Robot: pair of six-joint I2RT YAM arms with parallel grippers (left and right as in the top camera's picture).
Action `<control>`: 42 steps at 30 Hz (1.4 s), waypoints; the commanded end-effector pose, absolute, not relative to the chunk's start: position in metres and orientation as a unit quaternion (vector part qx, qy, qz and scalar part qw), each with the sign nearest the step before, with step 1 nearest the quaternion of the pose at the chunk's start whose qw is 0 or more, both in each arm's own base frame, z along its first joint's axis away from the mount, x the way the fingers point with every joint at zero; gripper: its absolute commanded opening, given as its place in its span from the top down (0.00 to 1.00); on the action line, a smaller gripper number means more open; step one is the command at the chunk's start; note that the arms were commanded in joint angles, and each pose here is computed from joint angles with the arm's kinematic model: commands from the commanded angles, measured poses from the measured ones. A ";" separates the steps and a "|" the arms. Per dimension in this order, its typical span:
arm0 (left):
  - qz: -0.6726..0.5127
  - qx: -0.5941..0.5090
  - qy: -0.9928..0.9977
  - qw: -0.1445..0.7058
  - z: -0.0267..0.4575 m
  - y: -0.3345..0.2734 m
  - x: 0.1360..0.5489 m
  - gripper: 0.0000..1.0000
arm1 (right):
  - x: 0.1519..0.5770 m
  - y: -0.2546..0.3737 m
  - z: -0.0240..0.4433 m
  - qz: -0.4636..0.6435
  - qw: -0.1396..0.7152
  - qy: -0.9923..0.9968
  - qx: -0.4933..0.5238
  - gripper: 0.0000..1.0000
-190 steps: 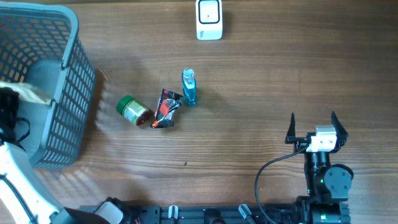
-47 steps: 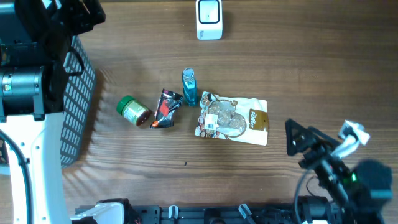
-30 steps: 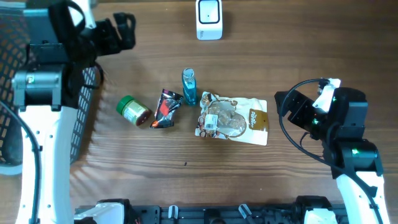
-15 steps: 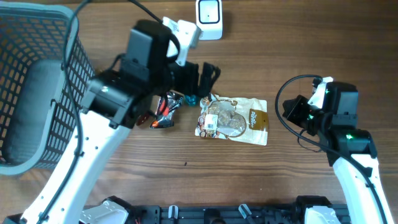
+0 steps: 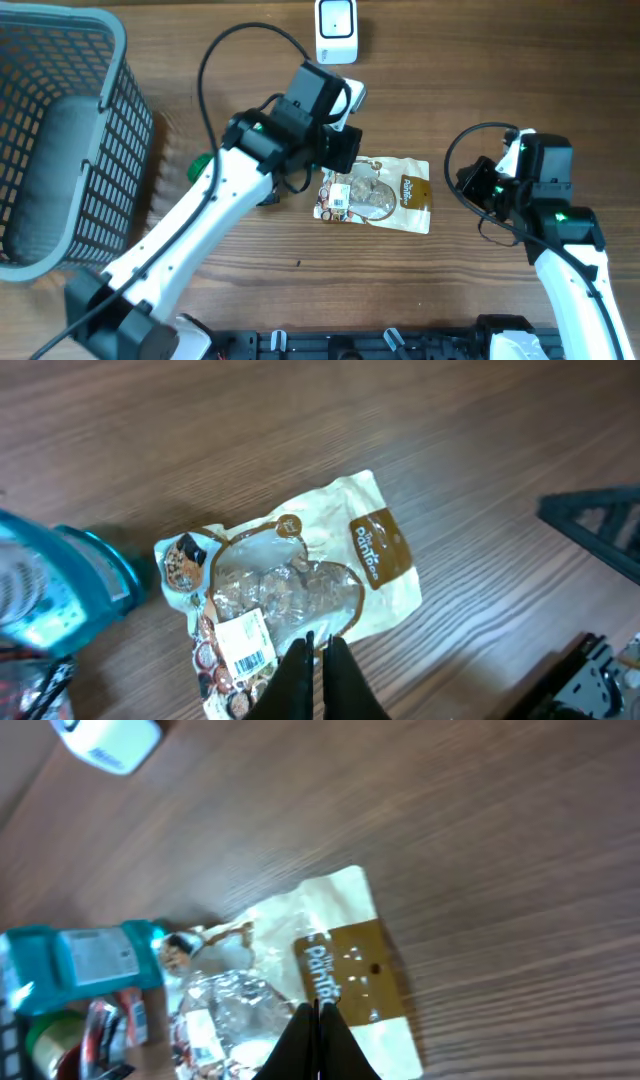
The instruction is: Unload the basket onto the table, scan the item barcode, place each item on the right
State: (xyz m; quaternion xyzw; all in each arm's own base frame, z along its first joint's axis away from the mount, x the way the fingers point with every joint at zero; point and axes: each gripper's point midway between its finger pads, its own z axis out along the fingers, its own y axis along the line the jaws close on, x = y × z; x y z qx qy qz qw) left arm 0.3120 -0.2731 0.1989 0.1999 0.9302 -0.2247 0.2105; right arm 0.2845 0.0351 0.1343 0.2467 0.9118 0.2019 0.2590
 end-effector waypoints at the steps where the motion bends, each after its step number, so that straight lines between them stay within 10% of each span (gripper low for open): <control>1: -0.229 0.163 0.942 0.182 0.175 -0.281 0.318 0.96 | 0.288 0.026 0.139 0.182 0.268 0.907 0.270 0.95; 15: -0.187 0.135 0.964 0.131 0.088 -0.291 0.344 0.96 | 0.267 0.096 0.104 0.356 0.081 0.896 0.251 0.95; 42: -0.115 0.117 0.978 0.131 0.015 -0.281 0.368 0.96 | 0.288 0.151 0.050 0.402 0.031 0.901 0.157 0.95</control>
